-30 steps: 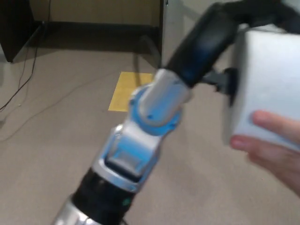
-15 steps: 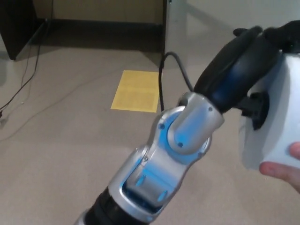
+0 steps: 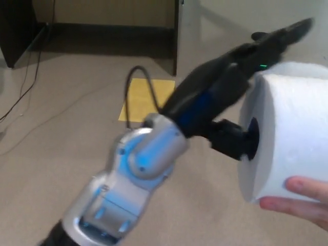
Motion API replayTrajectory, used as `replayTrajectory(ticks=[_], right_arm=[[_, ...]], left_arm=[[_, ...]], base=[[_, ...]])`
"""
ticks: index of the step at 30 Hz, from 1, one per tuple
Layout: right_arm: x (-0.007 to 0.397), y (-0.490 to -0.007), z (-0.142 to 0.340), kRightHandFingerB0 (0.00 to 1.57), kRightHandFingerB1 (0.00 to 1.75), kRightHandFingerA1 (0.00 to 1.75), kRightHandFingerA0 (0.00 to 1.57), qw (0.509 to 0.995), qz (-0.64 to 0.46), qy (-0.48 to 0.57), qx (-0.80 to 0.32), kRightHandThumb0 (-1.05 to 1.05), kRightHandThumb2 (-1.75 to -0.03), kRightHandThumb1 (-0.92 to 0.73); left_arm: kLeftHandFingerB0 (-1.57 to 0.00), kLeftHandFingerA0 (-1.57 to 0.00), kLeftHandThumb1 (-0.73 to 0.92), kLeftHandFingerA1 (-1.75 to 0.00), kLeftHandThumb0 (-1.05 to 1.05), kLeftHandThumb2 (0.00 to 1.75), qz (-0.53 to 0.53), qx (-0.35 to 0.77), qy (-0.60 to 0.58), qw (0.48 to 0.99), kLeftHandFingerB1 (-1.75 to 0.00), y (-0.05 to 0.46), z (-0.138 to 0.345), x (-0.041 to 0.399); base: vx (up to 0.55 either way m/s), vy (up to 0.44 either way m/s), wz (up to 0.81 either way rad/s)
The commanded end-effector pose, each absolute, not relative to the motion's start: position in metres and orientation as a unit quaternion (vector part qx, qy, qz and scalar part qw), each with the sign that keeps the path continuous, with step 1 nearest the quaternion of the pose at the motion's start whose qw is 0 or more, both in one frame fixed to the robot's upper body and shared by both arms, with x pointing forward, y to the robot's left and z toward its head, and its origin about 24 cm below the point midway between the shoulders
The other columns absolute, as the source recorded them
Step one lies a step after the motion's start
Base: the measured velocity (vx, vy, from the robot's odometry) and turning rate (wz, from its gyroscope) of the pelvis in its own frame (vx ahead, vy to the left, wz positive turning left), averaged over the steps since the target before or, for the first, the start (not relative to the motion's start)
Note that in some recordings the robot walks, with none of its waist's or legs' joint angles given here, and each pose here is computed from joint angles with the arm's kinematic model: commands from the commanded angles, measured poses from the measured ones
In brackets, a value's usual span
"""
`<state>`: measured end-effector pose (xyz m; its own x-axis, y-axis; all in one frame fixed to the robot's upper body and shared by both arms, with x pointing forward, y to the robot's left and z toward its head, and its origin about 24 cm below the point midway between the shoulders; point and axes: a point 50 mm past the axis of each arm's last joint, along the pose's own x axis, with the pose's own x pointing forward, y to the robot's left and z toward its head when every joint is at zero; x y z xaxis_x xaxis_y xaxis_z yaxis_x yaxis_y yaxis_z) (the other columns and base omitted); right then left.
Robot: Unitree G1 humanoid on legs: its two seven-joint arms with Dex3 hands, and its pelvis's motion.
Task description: A person is holding a toilet paper roll and the robot extends its left hand to grab the roll by inserting its thumb into the gap in the middle and brings its hand down by its side. Then it extends its arm again to hand the toilet paper roll back to the person.
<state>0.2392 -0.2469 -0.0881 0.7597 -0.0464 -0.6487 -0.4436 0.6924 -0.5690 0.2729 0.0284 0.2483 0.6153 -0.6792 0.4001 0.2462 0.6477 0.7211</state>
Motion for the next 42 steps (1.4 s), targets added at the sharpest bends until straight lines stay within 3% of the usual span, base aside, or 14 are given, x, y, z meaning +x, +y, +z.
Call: replayTrajectory(ticks=[1,14,15,17,18,20,24,25,28,31,33,34,41,42], right_arm=[[0.232,-0.251,-0.092,0.55,0.44,0.58,0.69,0.85,0.118,0.343,-0.383,-0.41,-0.61,-0.69],[0.243,-0.256,-0.083,0.55,0.44,0.62,0.73,0.861,0.096,0.33,-0.374,-0.43,-0.61,-0.69],[0.241,-0.258,-0.084,0.55,0.44,0.61,0.72,0.861,0.095,0.332,-0.374,-0.43,-0.61,-0.69],[0.237,-0.261,-0.085,0.55,0.44,0.58,0.69,0.858,0.097,0.336,-0.378,-0.43,-0.61,-0.69],[0.237,-0.264,-0.084,0.54,0.44,0.59,0.69,0.857,0.095,0.334,-0.381,-0.43,-0.61,-0.69],[0.238,-0.268,-0.081,0.55,0.44,0.59,0.69,0.858,0.089,0.332,-0.381,-0.43,-0.61,-0.69],[0.235,-0.274,-0.081,0.56,0.44,0.6,0.7,0.864,0.067,0.337,-0.369,-0.42,-0.6,-0.67],[0.233,-0.274,-0.082,0.56,0.44,0.6,0.71,0.864,0.065,0.336,-0.368,-0.42,-0.6,-0.67],[0.23,-0.278,-0.082,0.57,0.45,0.65,0.73,0.866,0.058,0.333,-0.368,-0.42,-0.6,-0.67],[0.226,-0.279,-0.085,0.58,0.44,0.64,0.74,0.863,0.052,0.342,-0.368,-0.43,-0.61,-0.67],[0.224,-0.279,-0.086,0.59,0.45,0.68,0.74,0.864,0.052,0.343,-0.365,-0.42,-0.6,-0.67],[0.223,-0.28,-0.086,0.59,0.45,0.7,0.75,0.863,0.05,0.344,-0.366,-0.42,-0.6,-0.67],[0.226,-0.279,-0.085,0.57,0.44,0.6,0.71,0.866,0.044,0.343,-0.362,-0.42,-0.6,-0.67],[0.226,-0.279,-0.085,0.56,0.44,0.6,0.71,0.866,0.042,0.343,-0.362,-0.42,-0.6,-0.67]], left_arm=[[0.0,-0.03,0.39,-0.18,-0.6,0.75,-0.291,0.323,-0.308,0.846,-0.02,0.055,0.242,0.275],[0.0,-0.01,0.36,-0.2,-0.57,0.75,-0.263,0.304,-0.291,0.868,-0.08,0.126,0.266,0.285],[0.0,-0.03,0.42,-0.28,-0.67,0.54,-0.255,0.303,-0.288,0.872,-0.1,0.135,0.265,0.281],[0.0,-0.01,0.34,-0.27,-0.56,0.76,-0.251,0.292,-0.283,0.878,-0.14,0.143,0.262,0.277],[0.0,-0.04,0.41,-0.28,-0.61,0.54,-0.244,0.281,-0.272,0.888,-0.13,0.153,0.258,0.275],[0.0,0.0,0.35,-0.3,-0.56,0.76,-0.235,0.275,-0.259,0.895,-0.15,0.162,0.252,0.273],[0.0,-0.07,0.32,-0.37,-0.49,0.68,-0.166,0.239,-0.18,0.94,-0.14,0.217,0.188,0.258],[0.0,-0.12,0.4,-0.31,-0.43,0.52,-0.144,0.242,-0.154,0.947,-0.2,0.228,0.172,0.252],[0.0,-0.08,0.27,-0.45,-0.3,0.67,-0.081,0.252,-0.085,0.961,-0.26,0.25,0.131,0.24],[-0.05,-0.14,0.41,-0.38,-0.15,0.54,-0.026,0.258,-0.007,0.966,-0.22,0.279,0.075,0.219],[0.0,0.0,0.27,-0.46,-0.1,0.71,-0.003,0.249,0.038,0.968,-0.39,0.295,0.046,0.205],[-0.08,-0.1,0.4,-0.35,-0.23,0.57,0.01,0.299,0.075,0.951,-0.2,0.305,0.029,0.196],[-0.14,-0.24,0.41,-0.39,-0.32,0.57,0.07,0.435,0.255,0.86,-0.3,0.35,-0.037,0.156],[-0.07,-0.1,0.35,-0.52,-0.17,0.86,0.076,0.409,0.262,0.871,-0.5,0.351,-0.039,0.156]], base=[[0.0,0.0,0.0],[0.0,0.0,0.0],[0.0,0.0,0.0],[0.0,0.0,0.0],[0.0,0.0,0.0],[0.0,0.0,0.0],[0.0,0.0,0.0],[0.0,0.0,0.0],[0.0,0.0,0.0],[0.0,0.0,0.0],[0.0,0.0,0.0],[0.0,0.0,0.0],[0.0,0.0,0.0],[0.0,0.0,0.0]])
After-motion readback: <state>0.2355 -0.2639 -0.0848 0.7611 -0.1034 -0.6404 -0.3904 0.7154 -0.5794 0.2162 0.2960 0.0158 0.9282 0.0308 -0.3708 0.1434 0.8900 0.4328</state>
